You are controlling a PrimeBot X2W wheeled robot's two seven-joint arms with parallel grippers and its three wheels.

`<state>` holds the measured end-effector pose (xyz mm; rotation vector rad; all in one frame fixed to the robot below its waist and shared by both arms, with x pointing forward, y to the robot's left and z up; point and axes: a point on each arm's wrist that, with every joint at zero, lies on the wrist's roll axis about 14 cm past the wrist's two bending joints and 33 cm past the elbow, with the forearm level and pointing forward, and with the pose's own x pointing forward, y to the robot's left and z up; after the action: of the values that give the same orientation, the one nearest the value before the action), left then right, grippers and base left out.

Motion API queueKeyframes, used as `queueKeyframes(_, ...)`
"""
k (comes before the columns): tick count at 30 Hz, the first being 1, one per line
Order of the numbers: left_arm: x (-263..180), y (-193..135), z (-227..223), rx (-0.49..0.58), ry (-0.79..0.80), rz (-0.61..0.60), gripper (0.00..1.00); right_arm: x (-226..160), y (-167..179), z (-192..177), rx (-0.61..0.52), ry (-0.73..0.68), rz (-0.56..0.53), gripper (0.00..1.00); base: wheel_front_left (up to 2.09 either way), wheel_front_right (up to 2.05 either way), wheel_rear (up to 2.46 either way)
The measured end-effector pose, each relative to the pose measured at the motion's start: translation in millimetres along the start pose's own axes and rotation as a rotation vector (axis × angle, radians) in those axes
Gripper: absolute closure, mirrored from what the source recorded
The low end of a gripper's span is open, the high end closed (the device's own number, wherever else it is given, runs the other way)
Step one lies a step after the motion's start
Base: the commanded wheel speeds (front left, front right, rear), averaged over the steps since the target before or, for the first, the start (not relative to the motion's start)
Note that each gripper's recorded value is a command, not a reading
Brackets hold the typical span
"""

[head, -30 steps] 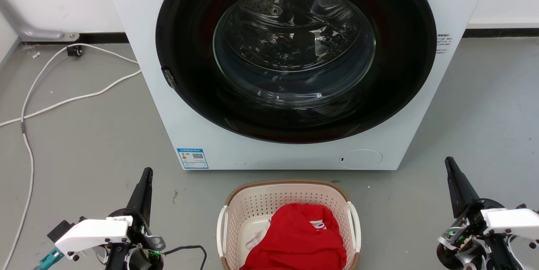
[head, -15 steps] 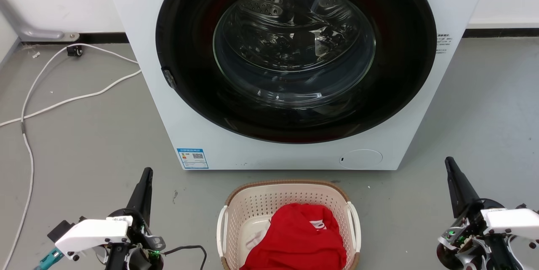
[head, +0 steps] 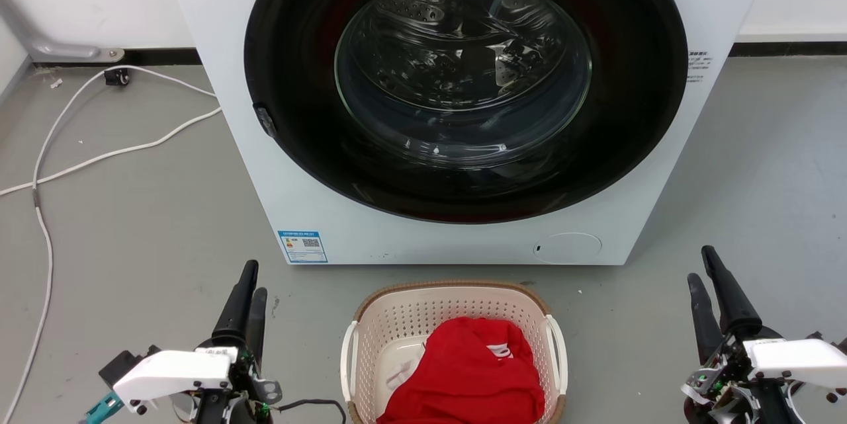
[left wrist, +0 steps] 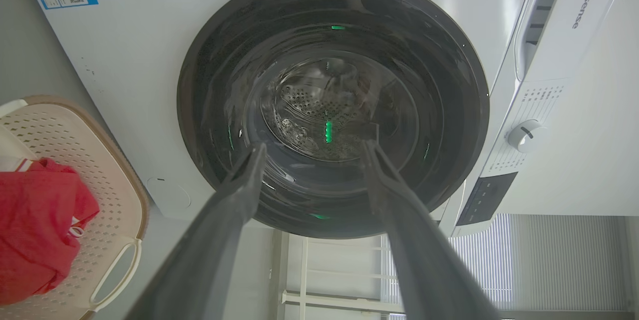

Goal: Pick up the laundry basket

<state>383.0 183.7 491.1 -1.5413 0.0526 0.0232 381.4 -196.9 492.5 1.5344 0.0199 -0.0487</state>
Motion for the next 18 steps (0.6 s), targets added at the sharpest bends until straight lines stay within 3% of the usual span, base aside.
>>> queueKeyframes(5,2.6,-5.7,-1.8,0.068,-0.003,-0.016,0.0,0.5,2.9,1.2,-0.081,-0.008,0.008,0.0,0.0,0.0,0.0)
queueKeyframes(18,6.6,-25.6,-8.4,0.364,-0.005,-0.077,0.0,1.9,13.9,-0.5,-0.471,-0.011,0.04,0.0,0.0,0.0,0.0)
